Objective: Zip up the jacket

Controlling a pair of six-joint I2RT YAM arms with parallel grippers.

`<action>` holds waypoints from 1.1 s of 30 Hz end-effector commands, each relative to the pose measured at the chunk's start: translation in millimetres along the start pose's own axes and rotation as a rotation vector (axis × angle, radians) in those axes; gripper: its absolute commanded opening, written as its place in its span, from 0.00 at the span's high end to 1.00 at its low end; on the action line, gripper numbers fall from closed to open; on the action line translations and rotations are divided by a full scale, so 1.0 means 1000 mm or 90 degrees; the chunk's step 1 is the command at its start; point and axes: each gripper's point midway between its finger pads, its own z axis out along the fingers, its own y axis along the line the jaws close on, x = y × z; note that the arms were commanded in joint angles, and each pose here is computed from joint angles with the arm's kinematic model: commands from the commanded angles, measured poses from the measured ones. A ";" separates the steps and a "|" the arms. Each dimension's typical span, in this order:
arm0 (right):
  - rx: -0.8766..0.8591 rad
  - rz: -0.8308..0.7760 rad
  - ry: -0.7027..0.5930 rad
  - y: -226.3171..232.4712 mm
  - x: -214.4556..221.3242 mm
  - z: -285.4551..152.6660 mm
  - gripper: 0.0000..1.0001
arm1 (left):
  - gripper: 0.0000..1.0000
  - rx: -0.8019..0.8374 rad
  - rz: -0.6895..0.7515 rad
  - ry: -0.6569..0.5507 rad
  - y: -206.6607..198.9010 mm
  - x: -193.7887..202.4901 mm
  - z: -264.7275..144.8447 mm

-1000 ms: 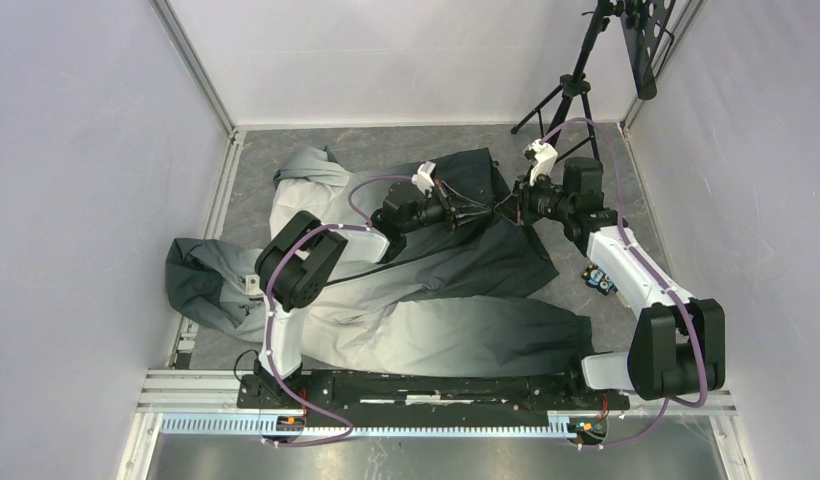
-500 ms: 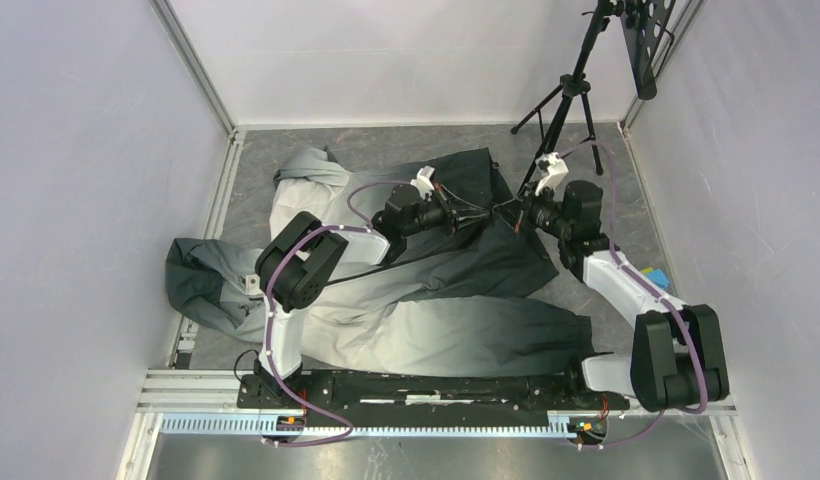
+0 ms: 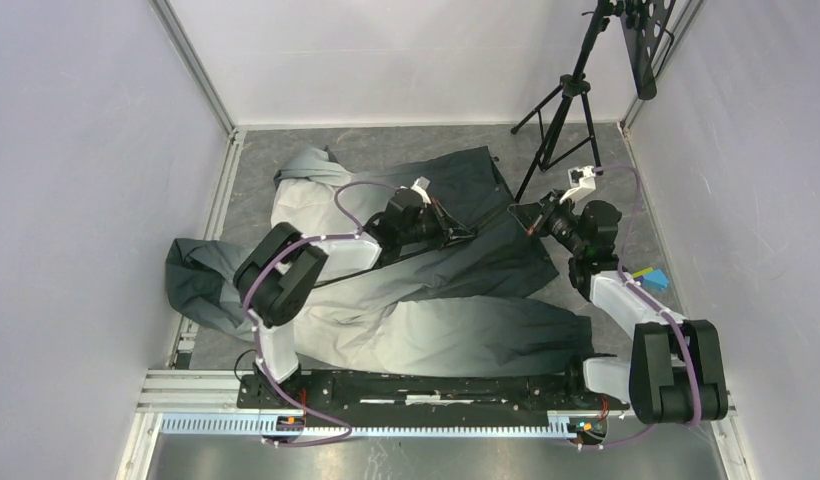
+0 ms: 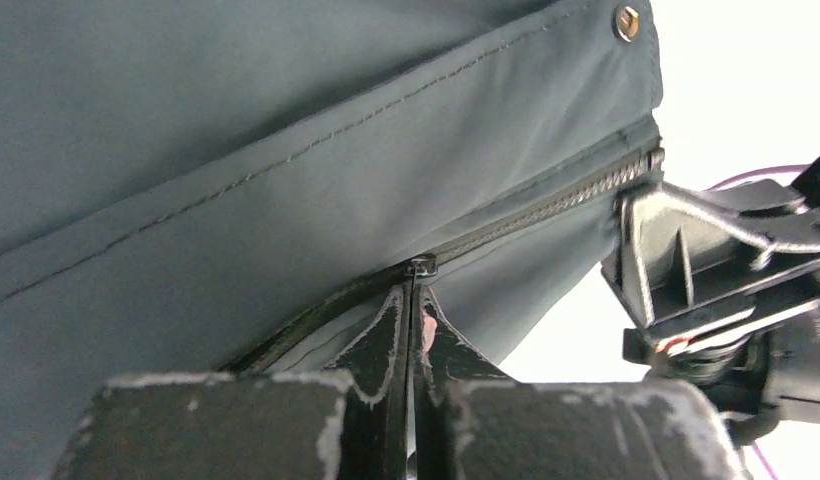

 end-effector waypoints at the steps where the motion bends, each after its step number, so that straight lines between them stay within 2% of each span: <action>1: 0.077 -0.117 -0.108 -0.007 -0.065 -0.007 1.00 | 0.98 -0.139 0.150 -0.027 0.033 -0.016 -0.038; 5: 0.199 -0.133 -0.113 -0.037 -0.073 -0.018 1.00 | 0.98 -0.220 0.216 -0.014 0.061 -0.027 -0.084; 9: 0.283 -0.121 -0.119 -0.061 -0.071 -0.026 1.00 | 0.98 -0.301 0.280 -0.035 0.078 -0.051 -0.136; 12: 0.359 -0.120 -0.111 -0.083 -0.071 -0.032 1.00 | 0.98 -0.362 0.292 -0.056 0.088 -0.070 -0.177; 18: 0.464 -0.143 -0.111 -0.111 -0.073 -0.045 1.00 | 0.98 -0.553 0.230 -0.185 0.119 -0.110 -0.279; 24: 0.509 -0.154 -0.099 -0.131 -0.060 -0.050 1.00 | 0.98 -0.699 0.124 -0.294 0.158 -0.128 -0.366; 27: 0.519 -0.165 -0.083 -0.139 -0.050 -0.052 1.00 | 0.98 -0.760 0.103 -0.389 0.160 -0.141 -0.410; 30: 0.516 -0.163 -0.074 -0.143 -0.041 -0.050 1.00 | 0.98 -0.827 0.092 -0.441 0.167 -0.145 -0.445; 33: 0.506 -0.159 -0.065 -0.144 -0.037 -0.046 1.00 | 0.98 -0.877 0.099 -0.461 0.172 -0.149 -0.465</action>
